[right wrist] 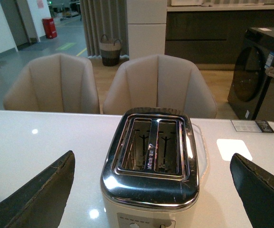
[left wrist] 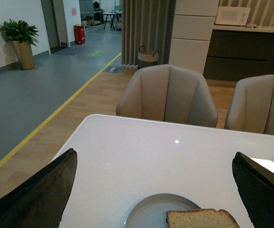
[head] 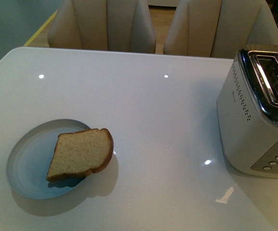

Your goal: Left arm holds plate, right arm toasts bread

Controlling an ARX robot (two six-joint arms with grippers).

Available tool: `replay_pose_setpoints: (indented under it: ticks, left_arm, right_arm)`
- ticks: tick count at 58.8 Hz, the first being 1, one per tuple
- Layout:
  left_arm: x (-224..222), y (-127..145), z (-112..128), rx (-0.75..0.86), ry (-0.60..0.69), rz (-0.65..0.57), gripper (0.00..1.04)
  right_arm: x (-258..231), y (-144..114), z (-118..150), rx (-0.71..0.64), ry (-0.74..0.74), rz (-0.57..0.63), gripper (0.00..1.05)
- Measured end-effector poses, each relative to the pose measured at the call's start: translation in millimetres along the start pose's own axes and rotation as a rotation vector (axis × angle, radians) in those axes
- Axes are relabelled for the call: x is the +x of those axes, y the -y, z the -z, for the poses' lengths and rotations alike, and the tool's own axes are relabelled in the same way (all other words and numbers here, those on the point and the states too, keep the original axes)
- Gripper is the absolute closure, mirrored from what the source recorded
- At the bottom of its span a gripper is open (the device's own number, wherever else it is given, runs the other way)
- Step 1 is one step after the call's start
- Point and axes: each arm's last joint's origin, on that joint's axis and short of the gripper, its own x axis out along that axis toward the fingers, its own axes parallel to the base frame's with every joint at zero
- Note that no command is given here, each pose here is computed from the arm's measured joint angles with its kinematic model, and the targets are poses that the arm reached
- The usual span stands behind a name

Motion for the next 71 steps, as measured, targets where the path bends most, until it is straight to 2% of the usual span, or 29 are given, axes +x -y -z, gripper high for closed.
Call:
replay_pose_setpoints:
  ticks: [38, 42, 44, 47, 49, 54, 62, 71]
  left_arm:
    - [0.0, 0.0, 0.1, 0.000, -0.001, 0.000, 0.07]
    - [0.8, -0.6, -0.1, -0.052, -0.231, 0.008, 0.07]
    - [3.0, -2.1, -0.9, -0.078, -0.397, 0.002, 0.07]
    - [7.7, -4.5, 1.6, -0.107, -0.534, -0.011, 0.07]
    - [11.2, -6.0, 3.3, -0.118, -0.570, -0.014, 0.07]
    - [23.4, -9.0, 3.6, -0.139, -0.596, 0.000, 0.07]
    - [65.5, -22.4, -1.3, -0.170, -0.555, 0.056, 0.07]
    - [130.0, -50.9, 19.2, -0.145, -0.595, 0.049, 0.07]
  right_arm:
    - [0.0, 0.0, 0.0, 0.000, 0.000, 0.000, 0.09]
    - [0.0, 0.0, 0.0, 0.000, 0.000, 0.001, 0.09]
    - [0.0, 0.0, 0.0, 0.000, 0.000, -0.001, 0.09]
    - [0.0, 0.0, 0.0, 0.000, 0.000, -0.001, 0.09]
    - [0.0, 0.0, 0.0, 0.000, 0.000, -0.001, 0.09]
    - [0.0, 0.0, 0.0, 0.000, 0.000, 0.000, 0.09]
    - [0.0, 0.0, 0.0, 0.000, 0.000, -0.001, 0.09]
    - [0.0, 0.0, 0.0, 0.000, 0.000, -0.001, 0.09]
